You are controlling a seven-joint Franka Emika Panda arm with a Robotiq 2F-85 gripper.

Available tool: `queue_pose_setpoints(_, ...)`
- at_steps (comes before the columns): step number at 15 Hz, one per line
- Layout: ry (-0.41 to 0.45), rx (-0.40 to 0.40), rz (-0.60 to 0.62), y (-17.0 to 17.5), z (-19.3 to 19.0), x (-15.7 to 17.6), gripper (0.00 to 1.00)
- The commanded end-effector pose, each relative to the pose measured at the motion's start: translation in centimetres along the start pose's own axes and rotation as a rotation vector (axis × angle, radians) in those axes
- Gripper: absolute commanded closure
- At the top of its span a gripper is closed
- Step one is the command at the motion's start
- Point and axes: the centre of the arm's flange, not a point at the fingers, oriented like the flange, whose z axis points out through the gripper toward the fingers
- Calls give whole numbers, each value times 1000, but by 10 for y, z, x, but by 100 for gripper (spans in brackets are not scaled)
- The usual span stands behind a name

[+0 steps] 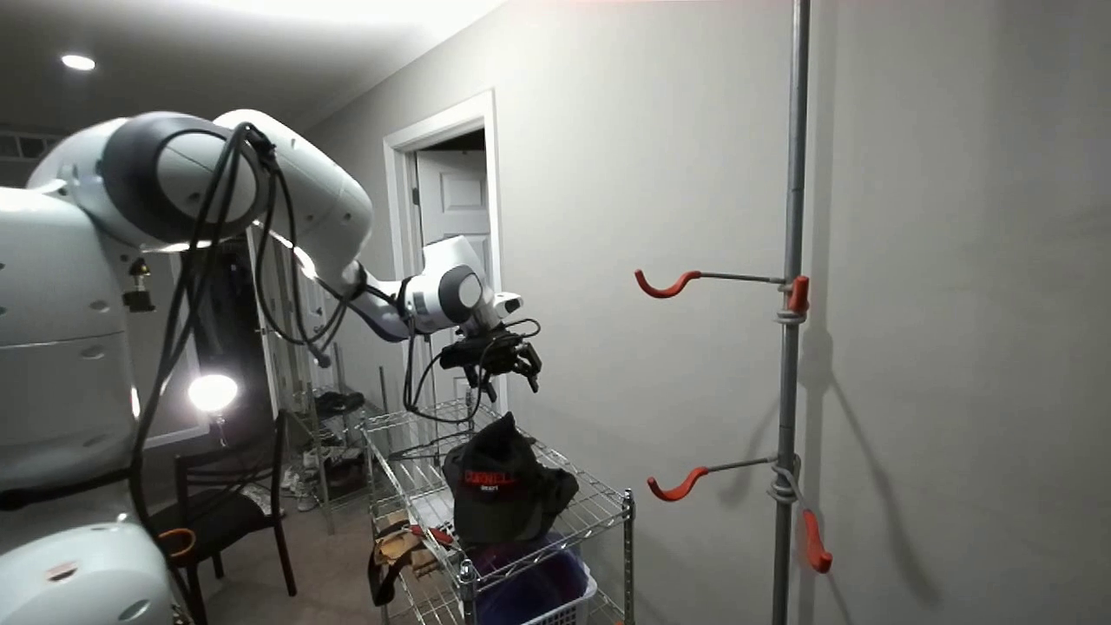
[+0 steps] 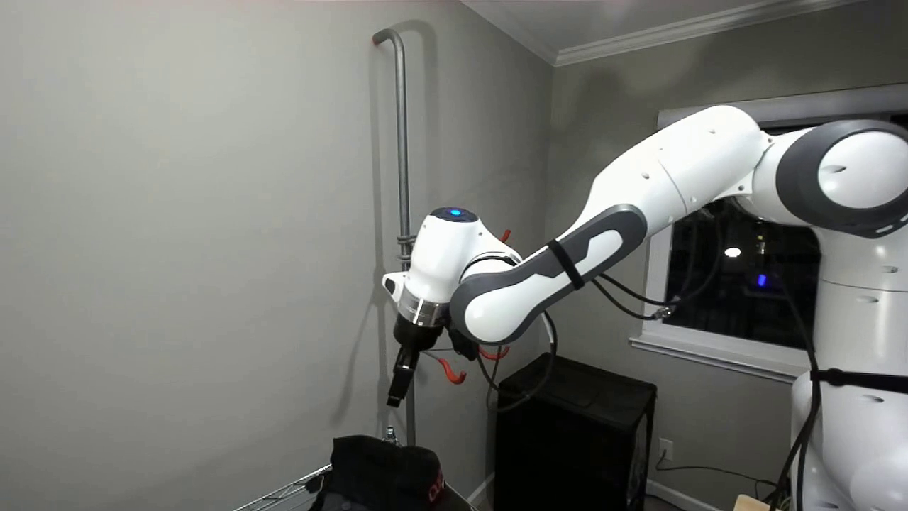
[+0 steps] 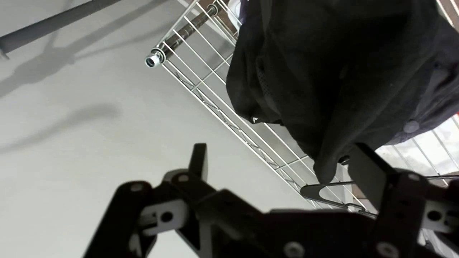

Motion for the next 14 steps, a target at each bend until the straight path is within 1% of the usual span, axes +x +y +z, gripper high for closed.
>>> queue_pose_setpoints(1,143,-75,54,13,-42,-77,0)
queue_pose_setpoints(4,273,-69,125,30,-66,-118,0)
queue_pose_setpoints(8,390,-72,224,46,-86,-172,0)
queue_pose_setpoints(10,416,-74,263,53,-94,-192,0)
queue_pose_setpoints(14,405,-29,274,64,-95,-212,0)
